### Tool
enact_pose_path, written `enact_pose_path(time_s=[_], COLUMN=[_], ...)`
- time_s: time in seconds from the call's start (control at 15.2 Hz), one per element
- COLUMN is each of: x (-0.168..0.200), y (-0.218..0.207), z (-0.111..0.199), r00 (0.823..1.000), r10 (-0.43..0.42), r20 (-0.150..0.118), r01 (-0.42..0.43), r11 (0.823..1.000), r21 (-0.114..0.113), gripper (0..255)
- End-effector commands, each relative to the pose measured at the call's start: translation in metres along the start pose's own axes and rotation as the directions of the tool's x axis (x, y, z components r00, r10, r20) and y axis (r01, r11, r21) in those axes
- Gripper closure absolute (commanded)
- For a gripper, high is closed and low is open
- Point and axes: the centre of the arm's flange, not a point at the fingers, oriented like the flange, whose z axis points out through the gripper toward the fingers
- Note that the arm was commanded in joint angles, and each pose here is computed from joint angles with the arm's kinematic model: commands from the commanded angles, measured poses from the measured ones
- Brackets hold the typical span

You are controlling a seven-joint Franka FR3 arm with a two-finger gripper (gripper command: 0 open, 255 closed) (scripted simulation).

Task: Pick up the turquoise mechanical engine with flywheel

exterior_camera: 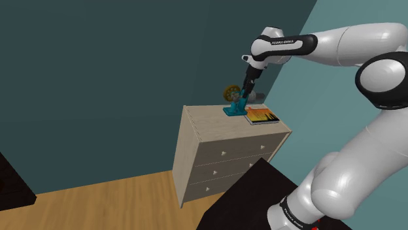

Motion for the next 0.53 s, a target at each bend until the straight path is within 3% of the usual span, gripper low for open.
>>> enact_pose_path(time_s=[0.0,0.46], x=[0.0,0.001], y=[-0.001,-0.001], z=[-0.012,-0.039], r00=[1.0,1.0], r10=[0.0,0.0], r20=[-0.001,-0.001], r01=[0.0,0.0], r11=[1.0,1.0], r21=[-0.001,-0.001], gripper=[255,255])
